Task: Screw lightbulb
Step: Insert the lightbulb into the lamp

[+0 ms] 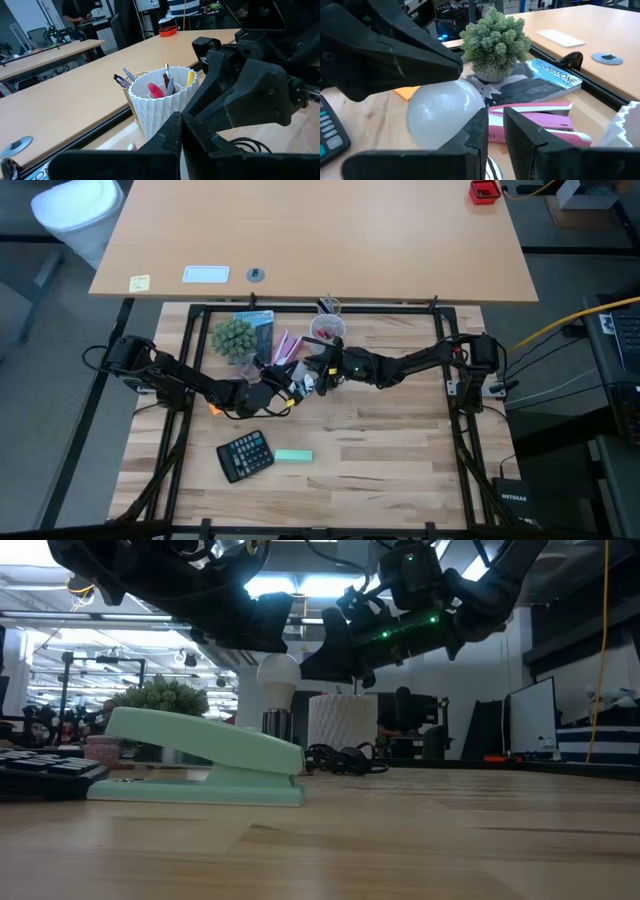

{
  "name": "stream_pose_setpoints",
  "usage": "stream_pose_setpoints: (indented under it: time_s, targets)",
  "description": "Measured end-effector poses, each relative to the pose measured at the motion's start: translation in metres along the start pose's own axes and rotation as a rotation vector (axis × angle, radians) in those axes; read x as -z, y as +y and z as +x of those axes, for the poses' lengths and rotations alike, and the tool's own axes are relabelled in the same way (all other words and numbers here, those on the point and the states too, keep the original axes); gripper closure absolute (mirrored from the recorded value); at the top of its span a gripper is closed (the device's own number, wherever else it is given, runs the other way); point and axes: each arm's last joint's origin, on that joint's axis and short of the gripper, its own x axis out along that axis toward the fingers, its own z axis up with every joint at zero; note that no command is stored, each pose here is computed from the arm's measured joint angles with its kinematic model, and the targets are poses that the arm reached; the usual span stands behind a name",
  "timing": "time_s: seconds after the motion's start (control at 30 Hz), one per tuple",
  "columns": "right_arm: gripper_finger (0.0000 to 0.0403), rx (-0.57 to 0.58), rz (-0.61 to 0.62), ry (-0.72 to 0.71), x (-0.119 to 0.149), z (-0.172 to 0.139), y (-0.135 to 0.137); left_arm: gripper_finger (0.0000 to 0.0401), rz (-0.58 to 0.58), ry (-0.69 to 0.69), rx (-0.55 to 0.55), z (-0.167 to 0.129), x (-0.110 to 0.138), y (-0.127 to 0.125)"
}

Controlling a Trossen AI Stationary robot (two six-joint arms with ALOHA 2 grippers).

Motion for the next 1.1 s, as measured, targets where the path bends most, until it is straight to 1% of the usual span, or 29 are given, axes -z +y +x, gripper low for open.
stream_pose_setpoints:
  time_s: [0.4, 0.9, 1.1]
  targets:
    - [0.0339, -0.008, -0.008, 0.005, 0.002, -0.002, 0.013, 0.04, 0.013, -0.001, -0.003, 0.0, 0.0, 0.0]
    - [0.0339, -0.003, 0.003, 0.015, 0.002, -0.003, 0.013, 0.04, 0.026, -0.001, -0.018, 0.0, 0.0, 0.001]
    - [0.0339, -0.03, 0.02, 0.018, 0.003, -0.004, 0.019, 0.04, 0.024, -0.003, -0.024, 0.0, 0.0, 0.001]
